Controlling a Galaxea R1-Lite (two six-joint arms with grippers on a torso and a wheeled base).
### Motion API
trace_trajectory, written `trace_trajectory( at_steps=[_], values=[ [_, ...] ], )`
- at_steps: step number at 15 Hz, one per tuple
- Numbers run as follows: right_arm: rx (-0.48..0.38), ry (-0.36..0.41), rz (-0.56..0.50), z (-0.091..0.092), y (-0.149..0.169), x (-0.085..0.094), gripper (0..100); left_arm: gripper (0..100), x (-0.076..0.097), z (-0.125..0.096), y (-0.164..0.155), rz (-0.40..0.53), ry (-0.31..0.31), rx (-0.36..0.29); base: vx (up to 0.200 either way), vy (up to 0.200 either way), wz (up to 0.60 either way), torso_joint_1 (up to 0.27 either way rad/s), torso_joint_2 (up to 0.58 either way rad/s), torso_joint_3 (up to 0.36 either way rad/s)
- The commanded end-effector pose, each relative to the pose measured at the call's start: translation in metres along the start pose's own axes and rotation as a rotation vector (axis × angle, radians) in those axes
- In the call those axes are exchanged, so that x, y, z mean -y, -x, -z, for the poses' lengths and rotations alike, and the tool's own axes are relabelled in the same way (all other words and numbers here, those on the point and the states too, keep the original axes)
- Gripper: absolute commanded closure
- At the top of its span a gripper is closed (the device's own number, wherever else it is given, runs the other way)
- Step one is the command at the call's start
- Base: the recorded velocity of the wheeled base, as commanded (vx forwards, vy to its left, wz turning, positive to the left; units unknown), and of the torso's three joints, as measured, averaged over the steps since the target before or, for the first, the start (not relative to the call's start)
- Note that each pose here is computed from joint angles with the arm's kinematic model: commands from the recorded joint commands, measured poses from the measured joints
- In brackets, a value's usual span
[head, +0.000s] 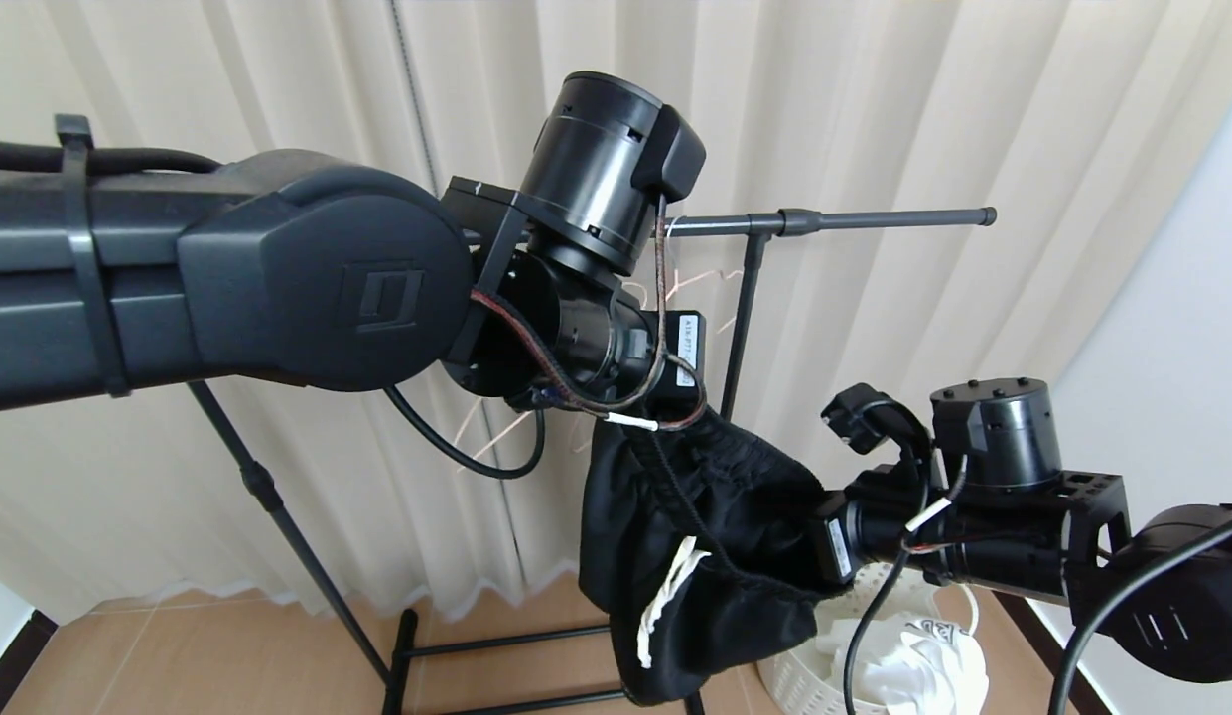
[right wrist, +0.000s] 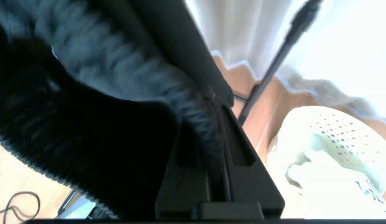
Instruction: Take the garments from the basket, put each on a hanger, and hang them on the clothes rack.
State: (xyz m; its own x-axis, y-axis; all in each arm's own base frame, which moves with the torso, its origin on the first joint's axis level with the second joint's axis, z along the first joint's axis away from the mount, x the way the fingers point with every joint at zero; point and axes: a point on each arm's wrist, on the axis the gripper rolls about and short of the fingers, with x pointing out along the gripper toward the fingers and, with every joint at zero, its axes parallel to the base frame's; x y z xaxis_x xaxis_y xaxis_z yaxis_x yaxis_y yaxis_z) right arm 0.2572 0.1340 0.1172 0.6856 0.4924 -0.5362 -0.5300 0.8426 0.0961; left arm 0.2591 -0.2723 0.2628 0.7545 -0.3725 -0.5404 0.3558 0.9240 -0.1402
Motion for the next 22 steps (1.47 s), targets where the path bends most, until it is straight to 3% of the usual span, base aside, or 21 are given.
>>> trace_trajectory(
  at_steps=[1,3,6,7,14,17,22],
  values=[
    [0.043,-0.012,0.031,-0.002,0.023,0.007,100,100,-0.006,0.006,-0.004,-0.020,-0.007,-0.026,0.000,0.000,0.00,0.000,0.00,0.000],
    [0.084,-0.021,0.066,-0.007,0.040,0.011,100,100,-0.014,0.018,-0.014,-0.049,-0.050,-0.079,0.000,0.000,0.00,0.000,0.00,0.000],
    [0.092,-0.032,0.111,-0.007,0.042,0.012,100,100,-0.018,0.033,-0.021,-0.068,-0.105,-0.131,0.000,0.000,0.00,0.000,0.00,0.000],
    [0.102,-0.031,0.153,-0.009,0.040,0.014,100,0,-0.020,0.036,-0.020,-0.075,-0.119,-0.143,0.000,0.000,0.00,0.000,0.00,0.000],
    [0.150,-0.043,0.213,-0.016,0.056,0.022,100,0,-0.076,0.010,-0.014,-0.182,-0.114,-0.096,0.000,0.000,0.00,0.000,0.00,0.000],
    [0.179,-0.038,0.213,-0.019,0.065,0.020,100,0,-0.087,0.005,-0.044,-0.233,-0.092,-0.095,0.000,0.000,0.00,0.000,0.00,0.000],
    [0.195,-0.040,0.218,-0.020,0.070,0.021,100,0,-0.100,0.003,-0.121,-0.370,-0.061,-0.059,0.000,0.000,0.00,0.000,0.00,0.000]
  ],
)
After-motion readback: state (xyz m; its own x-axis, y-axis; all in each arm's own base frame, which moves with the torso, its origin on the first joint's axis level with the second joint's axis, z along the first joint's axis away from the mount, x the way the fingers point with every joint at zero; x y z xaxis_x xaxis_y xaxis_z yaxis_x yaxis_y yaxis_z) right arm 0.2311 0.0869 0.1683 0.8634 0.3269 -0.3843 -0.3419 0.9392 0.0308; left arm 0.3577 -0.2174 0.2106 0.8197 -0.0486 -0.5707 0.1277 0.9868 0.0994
